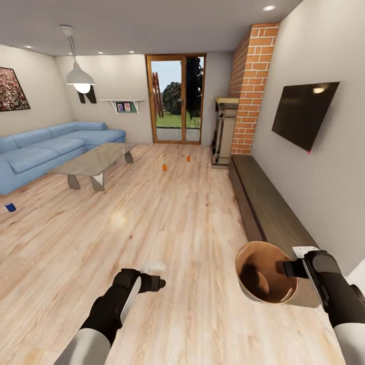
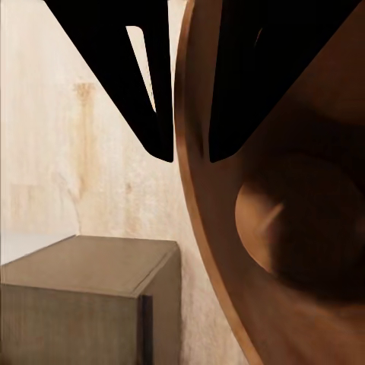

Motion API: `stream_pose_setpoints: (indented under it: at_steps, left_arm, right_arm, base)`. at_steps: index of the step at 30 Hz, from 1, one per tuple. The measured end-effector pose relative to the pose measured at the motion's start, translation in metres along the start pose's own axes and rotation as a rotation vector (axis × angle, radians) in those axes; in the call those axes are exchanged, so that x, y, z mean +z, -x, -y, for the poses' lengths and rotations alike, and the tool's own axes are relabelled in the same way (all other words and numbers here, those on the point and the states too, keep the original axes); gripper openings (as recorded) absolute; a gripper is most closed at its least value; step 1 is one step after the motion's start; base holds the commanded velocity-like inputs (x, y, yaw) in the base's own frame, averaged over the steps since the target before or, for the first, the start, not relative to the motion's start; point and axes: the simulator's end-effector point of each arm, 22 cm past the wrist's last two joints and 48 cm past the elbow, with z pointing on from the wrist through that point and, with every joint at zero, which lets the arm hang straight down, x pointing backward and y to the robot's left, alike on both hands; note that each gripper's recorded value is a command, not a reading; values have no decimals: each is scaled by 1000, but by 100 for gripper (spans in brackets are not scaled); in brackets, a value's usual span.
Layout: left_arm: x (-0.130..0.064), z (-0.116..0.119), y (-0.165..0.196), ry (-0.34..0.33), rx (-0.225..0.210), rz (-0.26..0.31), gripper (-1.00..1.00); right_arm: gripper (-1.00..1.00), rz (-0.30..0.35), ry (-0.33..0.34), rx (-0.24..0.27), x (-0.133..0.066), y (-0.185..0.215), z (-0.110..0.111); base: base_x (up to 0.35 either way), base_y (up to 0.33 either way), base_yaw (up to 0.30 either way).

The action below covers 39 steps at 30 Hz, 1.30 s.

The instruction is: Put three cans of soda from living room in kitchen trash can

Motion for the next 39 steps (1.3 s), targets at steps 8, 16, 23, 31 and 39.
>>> stream_pose_setpoints:
  at_steps: [8,16,23,31,39]
  left_arm:
    - [2,0,-4,-1,-2,-9,100]
    - [5,0,-9,-2,-4,-22,100]
    - [5,0,-10,-2,-4,-24,100]
    - [5,1,-9,-3,-4,-17,100]
    - [5,0,-7,-2,-4,-12,100]
  right_arm:
    - [-100,-2,2,0,1,-1,-1]
    - [-100,-2,1,0,1,-1,0]
    - [-100,-2,0,-1,1,-1,0]
    - [-100,-1,0,0,1,0,0]
    - [-100,-1,1,1,1,0,0]
  base:
    - [316,150,74]
    - [316,150,6]
    - [316,151,1]
    - [314,172,0]
    - [297,199,-2]
